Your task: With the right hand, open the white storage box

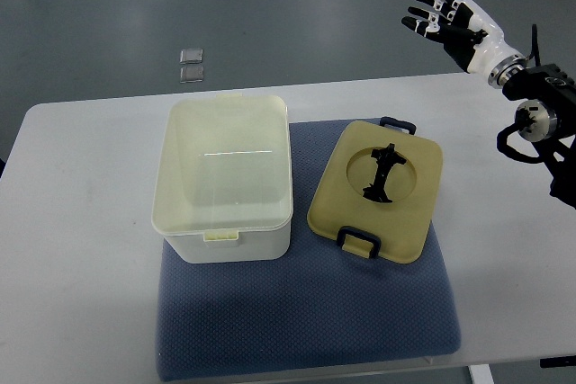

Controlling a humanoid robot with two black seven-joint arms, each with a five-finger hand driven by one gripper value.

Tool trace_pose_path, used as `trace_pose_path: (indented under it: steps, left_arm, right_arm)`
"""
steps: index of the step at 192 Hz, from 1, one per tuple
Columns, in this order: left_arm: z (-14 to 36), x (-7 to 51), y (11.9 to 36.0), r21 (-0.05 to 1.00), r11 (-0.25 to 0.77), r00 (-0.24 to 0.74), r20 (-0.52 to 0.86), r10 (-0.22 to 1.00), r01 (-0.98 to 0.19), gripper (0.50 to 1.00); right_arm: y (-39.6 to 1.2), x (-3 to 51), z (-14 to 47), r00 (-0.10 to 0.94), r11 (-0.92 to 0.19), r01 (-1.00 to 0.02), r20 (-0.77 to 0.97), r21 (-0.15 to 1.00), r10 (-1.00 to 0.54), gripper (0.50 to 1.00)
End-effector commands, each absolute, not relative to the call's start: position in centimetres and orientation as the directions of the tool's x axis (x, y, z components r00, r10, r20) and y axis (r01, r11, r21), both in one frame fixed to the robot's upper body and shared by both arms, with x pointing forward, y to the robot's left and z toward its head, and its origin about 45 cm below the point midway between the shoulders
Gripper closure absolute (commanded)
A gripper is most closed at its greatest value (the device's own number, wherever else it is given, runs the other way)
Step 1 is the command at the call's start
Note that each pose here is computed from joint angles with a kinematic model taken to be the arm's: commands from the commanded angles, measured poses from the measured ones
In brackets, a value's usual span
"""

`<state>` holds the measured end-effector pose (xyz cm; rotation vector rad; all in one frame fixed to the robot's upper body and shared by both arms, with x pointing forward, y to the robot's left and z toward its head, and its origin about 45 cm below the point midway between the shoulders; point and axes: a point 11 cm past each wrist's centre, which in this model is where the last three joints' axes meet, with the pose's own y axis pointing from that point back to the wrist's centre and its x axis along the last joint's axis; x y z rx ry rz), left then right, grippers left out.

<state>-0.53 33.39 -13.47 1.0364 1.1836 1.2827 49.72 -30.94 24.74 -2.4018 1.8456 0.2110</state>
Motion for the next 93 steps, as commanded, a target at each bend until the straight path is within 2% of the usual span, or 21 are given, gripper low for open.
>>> trace_pose_path:
  steps: [1,93]
  left_arm:
    - [-13.5,-0.5,33.4,0.989,0.048,-0.067,-0.057,0.996,-0.137,0.5]
    - [-13.5,-0.5,33.4,0.989,0.048,-0.067,-0.057,0.996,-0.137,0.5]
  right_arm:
    - [-31.1,49.4,23.2,0.218,-0.227,-0.974,-0.224,0.016,-0.95,0.574]
    - [-30.5,48.1,20.2,0.172,-0.192,-0.981,-0.339,0.027,-0.925,0.574]
